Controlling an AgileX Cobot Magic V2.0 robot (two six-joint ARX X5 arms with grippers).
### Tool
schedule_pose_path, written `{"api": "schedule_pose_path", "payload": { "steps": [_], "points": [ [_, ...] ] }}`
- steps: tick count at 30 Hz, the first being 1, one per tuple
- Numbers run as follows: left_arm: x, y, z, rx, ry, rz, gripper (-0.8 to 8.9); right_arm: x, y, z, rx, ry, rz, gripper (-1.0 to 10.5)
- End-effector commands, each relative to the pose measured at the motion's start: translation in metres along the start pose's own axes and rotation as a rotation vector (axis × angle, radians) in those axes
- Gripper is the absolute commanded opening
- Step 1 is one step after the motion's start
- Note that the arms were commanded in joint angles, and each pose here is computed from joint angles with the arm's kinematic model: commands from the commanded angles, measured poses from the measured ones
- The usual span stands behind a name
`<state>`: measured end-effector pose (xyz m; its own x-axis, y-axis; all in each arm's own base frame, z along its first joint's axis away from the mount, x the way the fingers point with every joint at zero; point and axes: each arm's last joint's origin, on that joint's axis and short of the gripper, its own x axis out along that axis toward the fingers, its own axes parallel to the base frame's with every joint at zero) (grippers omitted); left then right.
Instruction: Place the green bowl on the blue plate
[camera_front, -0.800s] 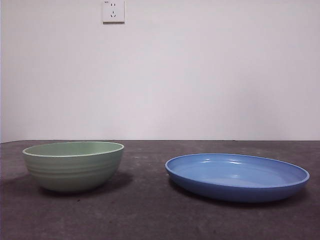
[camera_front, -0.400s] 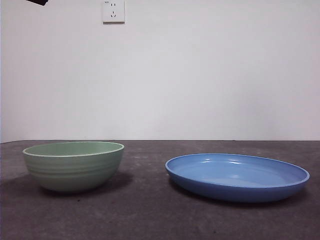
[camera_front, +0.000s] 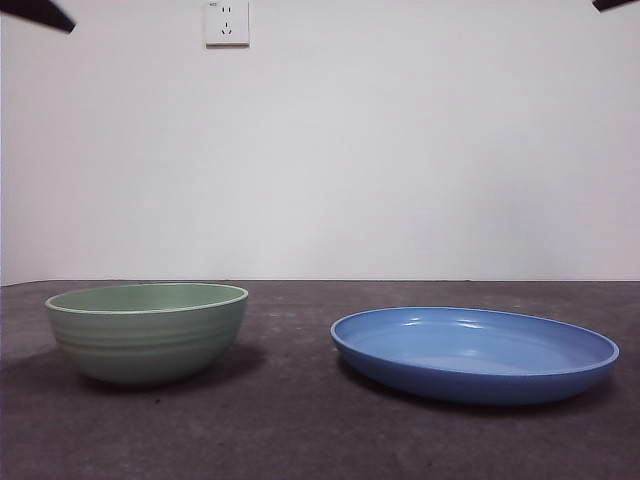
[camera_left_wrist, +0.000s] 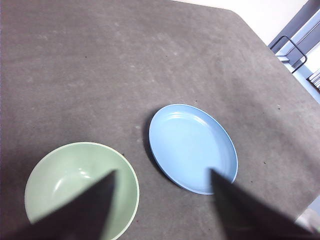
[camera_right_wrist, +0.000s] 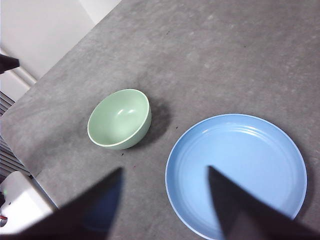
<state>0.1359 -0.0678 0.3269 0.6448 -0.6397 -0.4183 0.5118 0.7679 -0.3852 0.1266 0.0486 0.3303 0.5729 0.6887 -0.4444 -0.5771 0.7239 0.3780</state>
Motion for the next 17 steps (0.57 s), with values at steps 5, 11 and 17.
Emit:
{"api": "schedule_pose_path", "payload": {
  "steps": [5,11,17],
  "points": [
    [-0.0016,-0.0028,0.0047,0.028,-0.013,-0.012,5.76,-0.0013,0.0021,0.0045,-0.02,-0.014,0.006,5.5],
    [-0.0014,-0.0025,0.0039,0.023,-0.005,-0.01,5.72,-0.0013,0.0021,0.0042,-0.018,-0.011,0.005,5.5],
    [0.0057,0.0025,-0.0005,-0.011,0.06,0.047,5.71,-0.0015,0.0022,0.0043,-0.019,-0.012,0.006,5.5]
  ]
}}
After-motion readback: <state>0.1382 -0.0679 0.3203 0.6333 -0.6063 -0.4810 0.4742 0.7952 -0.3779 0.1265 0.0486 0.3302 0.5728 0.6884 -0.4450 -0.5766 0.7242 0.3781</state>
